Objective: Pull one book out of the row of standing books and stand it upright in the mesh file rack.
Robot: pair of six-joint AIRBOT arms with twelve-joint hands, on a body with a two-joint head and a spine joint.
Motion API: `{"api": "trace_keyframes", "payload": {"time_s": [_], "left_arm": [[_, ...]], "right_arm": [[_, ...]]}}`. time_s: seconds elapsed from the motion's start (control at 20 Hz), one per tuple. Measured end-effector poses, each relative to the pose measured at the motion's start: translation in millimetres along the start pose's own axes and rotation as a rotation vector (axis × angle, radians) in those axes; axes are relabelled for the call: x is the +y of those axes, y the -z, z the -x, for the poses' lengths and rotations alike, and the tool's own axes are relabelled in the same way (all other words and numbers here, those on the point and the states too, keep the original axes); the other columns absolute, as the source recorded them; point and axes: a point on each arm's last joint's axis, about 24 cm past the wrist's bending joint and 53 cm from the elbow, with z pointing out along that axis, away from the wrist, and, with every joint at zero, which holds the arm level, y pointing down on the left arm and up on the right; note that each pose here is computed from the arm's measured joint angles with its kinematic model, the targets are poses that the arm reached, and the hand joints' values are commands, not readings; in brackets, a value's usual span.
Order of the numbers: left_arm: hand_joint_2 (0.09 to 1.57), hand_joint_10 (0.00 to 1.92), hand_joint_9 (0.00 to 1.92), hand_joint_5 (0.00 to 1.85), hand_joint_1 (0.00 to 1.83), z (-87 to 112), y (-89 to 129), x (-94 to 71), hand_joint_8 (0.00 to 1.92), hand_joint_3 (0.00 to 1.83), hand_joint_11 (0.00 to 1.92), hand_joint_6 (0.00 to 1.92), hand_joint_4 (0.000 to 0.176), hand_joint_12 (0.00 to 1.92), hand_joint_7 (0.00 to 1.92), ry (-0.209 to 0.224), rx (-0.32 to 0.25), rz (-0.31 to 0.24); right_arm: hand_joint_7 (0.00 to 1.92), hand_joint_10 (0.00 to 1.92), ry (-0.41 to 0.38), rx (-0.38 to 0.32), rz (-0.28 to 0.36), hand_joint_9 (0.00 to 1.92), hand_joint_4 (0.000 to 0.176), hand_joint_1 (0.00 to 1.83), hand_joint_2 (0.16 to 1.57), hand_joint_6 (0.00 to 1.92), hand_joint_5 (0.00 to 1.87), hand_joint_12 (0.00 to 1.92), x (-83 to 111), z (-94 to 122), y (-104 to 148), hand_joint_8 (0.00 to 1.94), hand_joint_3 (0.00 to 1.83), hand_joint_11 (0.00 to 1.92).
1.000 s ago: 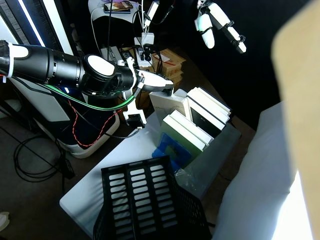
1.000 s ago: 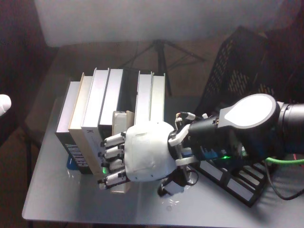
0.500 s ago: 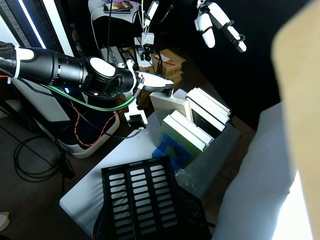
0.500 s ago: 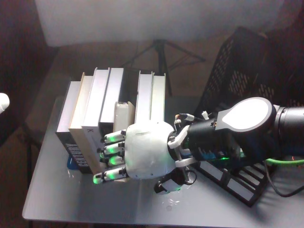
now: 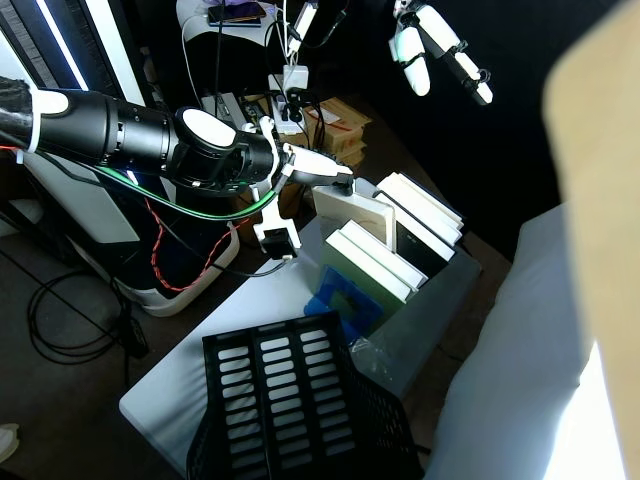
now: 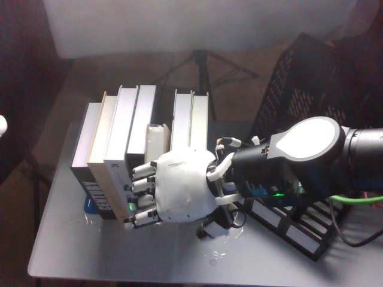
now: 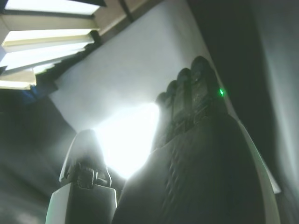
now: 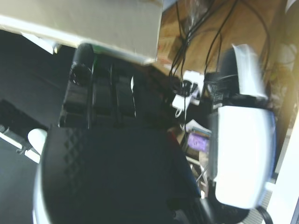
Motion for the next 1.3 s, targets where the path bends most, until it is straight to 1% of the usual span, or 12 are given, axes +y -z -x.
{"api": "trace_keyframes", "payload": {"time_s": [0.05,0.1,0.15,0.35,0.4,0.55,0.65,0.75,0.85,0.9,1.1,1.3], "left_arm": [[1.49,0.00,0.00,0.00,0.18,1.1,2,1.0,0.00,0.04,0.00,0.00,0.000,0.00,0.00,-0.003,-0.004,0.000],[1.56,0.00,0.00,0.02,0.21,3.4,4,3.0,0.00,0.03,0.00,0.01,0.000,0.00,0.00,0.005,-0.018,0.007],[1.57,0.00,0.00,0.02,0.19,5.7,6,4.3,0.00,0.05,0.00,0.01,0.000,0.00,0.00,0.005,-0.026,0.009],[1.57,0.00,0.00,0.01,0.16,18.9,9,4.3,0.00,0.05,0.00,0.00,0.000,0.00,0.00,-0.003,-0.061,0.011],[1.56,0.00,0.00,0.01,0.15,21.3,10,3.0,0.00,0.04,0.00,0.00,0.000,0.00,0.00,-0.002,-0.071,0.004],[1.55,0.00,0.00,0.00,0.12,23.2,13,4.3,0.00,0.03,0.00,0.00,0.000,0.00,0.00,-0.005,-0.078,0.006],[1.54,0.00,0.00,0.01,0.17,23.8,13,4.4,0.00,0.01,0.00,0.00,0.000,0.00,0.00,-0.004,-0.081,0.006],[1.53,0.00,0.00,0.01,0.21,23.1,13,3.5,0.00,0.01,0.00,0.00,0.000,0.00,0.00,-0.006,-0.078,0.003],[1.54,0.00,0.00,0.01,0.21,23.6,13,3.3,0.00,0.01,0.00,0.00,0.000,0.00,0.00,-0.005,-0.080,0.002],[1.55,0.00,0.00,0.00,0.17,24.6,13,3.9,0.00,0.01,0.00,0.00,0.000,0.00,0.00,-0.004,-0.084,0.004],[1.56,0.00,0.00,0.00,0.11,25.0,13,3.4,0.00,0.01,0.00,0.00,0.000,0.00,0.00,-0.004,-0.085,0.002],[1.56,0.00,0.00,0.00,0.13,23.8,13,2.6,0.00,0.00,0.00,0.00,0.000,0.00,0.00,-0.006,-0.080,-0.001]], "right_arm": [[0.28,0.66,0.000,0.000,0.004,0.00,0.065,0.76,1.04,0.35,0.01,1.39,1.3,0,0,0.01,0.00,0.00],[0.22,0.51,-0.003,-0.001,0.006,0.00,0.066,0.73,0.83,0.30,0.00,1.11,1.7,0,0,0.01,0.00,0.00],[0.25,0.55,-0.002,-0.001,0.009,0.00,0.064,0.77,0.99,0.31,0.03,1.08,3.2,0,0,0.01,0.00,0.00],[0.23,0.44,-0.005,-0.004,0.034,0.00,0.068,0.75,0.94,0.32,0.05,1.06,11.7,2,0,0.00,0.00,0.00],[0.20,0.34,-0.006,-0.008,0.039,0.00,0.044,0.75,0.89,0.26,0.08,0.95,12.7,5,0,0.00,0.00,0.00],[0.19,0.28,-0.008,-0.016,0.045,0.03,0.039,0.73,0.88,0.19,0.07,0.92,14.3,9,0,0.00,0.00,0.00],[0.30,0.39,-0.005,-0.017,0.057,0.09,0.025,0.75,0.96,0.21,0.14,1.25,19.6,10,-3,0.02,0.00,0.00],[0.35,0.69,-0.002,-0.018,0.062,0.00,0.045,0.80,1.08,0.24,0.10,1.29,22.0,10,-7,0.01,0.00,0.00],[0.28,0.62,0.000,-0.016,0.056,0.00,0.066,0.80,1.06,0.32,0.00,1.26,19.0,9,-8,0.00,0.00,0.00],[0.28,0.57,0.000,-0.014,0.043,0.00,0.043,0.80,1.00,0.42,0.01,1.20,14.7,8,-10,0.01,0.00,0.00],[0.43,0.76,-0.003,0.003,0.018,0.10,0.068,0.95,1.07,0.53,0.08,1.47,8.2,-2,-15,0.03,0.00,0.00],[0.46,0.75,0.008,0.012,0.012,0.10,0.053,1.04,1.02,0.62,0.03,1.43,8.2,-7,-17,0.02,0.00,0.00]]}}
